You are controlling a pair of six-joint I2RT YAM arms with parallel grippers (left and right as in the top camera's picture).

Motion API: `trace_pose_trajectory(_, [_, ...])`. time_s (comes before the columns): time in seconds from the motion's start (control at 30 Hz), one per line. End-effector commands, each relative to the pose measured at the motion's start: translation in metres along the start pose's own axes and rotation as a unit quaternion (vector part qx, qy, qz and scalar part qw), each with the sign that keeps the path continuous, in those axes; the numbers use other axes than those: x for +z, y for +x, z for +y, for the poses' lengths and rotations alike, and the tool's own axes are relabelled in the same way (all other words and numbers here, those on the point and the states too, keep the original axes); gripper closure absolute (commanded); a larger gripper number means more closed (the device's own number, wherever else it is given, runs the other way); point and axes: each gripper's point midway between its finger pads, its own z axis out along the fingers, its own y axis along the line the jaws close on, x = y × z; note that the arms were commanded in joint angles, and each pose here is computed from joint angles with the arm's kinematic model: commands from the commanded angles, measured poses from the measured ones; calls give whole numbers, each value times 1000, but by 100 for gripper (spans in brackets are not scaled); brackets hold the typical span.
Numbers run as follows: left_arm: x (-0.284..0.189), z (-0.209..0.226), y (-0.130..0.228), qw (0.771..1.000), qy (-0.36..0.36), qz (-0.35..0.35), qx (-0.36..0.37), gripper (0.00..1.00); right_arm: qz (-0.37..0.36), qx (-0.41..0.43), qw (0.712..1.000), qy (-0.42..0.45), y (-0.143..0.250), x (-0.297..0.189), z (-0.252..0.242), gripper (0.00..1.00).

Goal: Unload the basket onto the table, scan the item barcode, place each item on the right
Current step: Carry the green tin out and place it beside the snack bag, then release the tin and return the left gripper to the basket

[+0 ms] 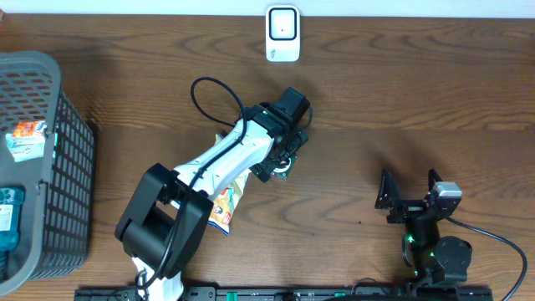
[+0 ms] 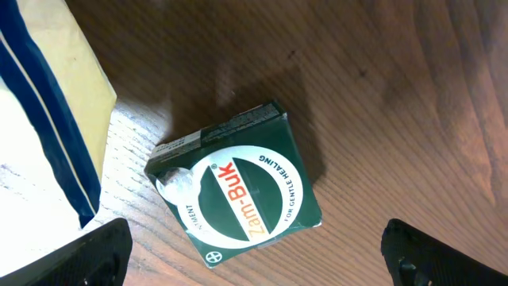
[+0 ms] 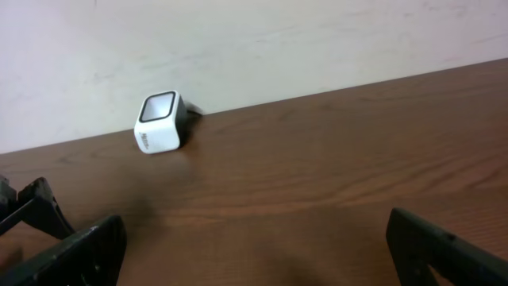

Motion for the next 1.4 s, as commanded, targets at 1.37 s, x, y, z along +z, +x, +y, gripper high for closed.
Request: trace_pose_trajectory(1.37, [-307,368,-273,847,-21,-373,-379,2,2,-1,1000,-5,1,0,2,1])
